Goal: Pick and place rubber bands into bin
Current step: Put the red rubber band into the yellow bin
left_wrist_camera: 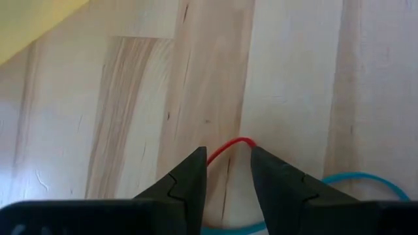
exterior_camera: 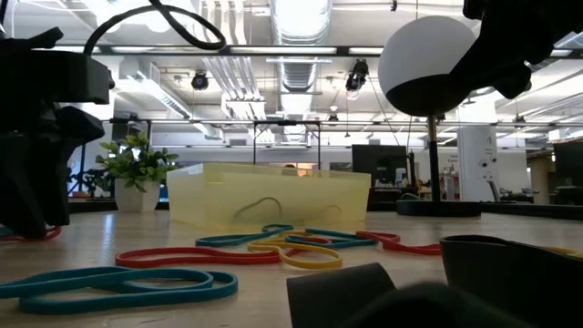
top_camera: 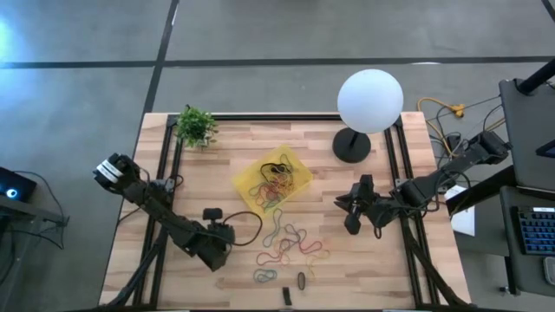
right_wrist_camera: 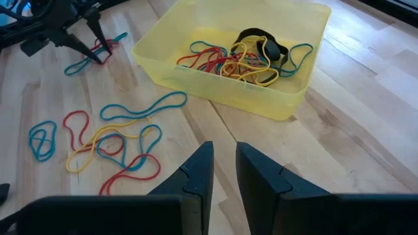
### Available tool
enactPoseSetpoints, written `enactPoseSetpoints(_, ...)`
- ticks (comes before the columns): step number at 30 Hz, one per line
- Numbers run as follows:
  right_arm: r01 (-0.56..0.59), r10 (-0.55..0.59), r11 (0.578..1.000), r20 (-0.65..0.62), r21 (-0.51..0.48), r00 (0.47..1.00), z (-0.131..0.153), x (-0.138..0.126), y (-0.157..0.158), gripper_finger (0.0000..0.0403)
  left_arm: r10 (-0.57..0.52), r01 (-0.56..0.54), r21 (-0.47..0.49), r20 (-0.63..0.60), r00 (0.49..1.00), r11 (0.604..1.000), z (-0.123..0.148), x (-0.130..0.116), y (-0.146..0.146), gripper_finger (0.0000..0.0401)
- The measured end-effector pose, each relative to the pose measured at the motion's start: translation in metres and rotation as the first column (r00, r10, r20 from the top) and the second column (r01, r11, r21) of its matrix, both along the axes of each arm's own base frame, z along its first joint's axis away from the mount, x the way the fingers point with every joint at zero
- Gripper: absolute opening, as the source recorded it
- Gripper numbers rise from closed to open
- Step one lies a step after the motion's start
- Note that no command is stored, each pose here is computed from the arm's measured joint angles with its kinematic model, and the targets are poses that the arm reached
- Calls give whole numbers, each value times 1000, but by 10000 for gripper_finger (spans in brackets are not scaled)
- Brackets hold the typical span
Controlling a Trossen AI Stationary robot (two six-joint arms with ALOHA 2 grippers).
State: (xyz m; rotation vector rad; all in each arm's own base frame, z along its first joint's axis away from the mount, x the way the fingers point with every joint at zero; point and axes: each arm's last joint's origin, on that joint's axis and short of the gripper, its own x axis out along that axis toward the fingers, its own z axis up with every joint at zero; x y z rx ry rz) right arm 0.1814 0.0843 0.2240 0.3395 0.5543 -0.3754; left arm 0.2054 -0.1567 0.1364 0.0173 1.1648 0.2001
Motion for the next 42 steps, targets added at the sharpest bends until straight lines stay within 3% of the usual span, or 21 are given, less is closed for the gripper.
enactPoseSetpoints(8, -2, 2, 1000, -3, -4, 1000, 0, 0, 0, 57, 23, -22, 11, -37, 999, 1000, -1, 1, 7, 107)
enactPoseSetpoints(16, 4, -4, 1000, -1, -15, 1000, 0, 0, -1, 57, 28, -49, -147, -143, 989, 988, -18, 2, 25, 107)
enactPoseSetpoints(27, 14, -14, 1000, 6, -7, 1000, 0, 0, 0, 57, -11, -21, -185, -172, 985, 982, -22, 6, 37, 105)
enactPoseSetpoints(42, 17, -17, 1000, 8, -5, 1000, 0, 0, 0, 57, -17, -31, -256, -185, 983, 966, -28, 3, 41, 4)
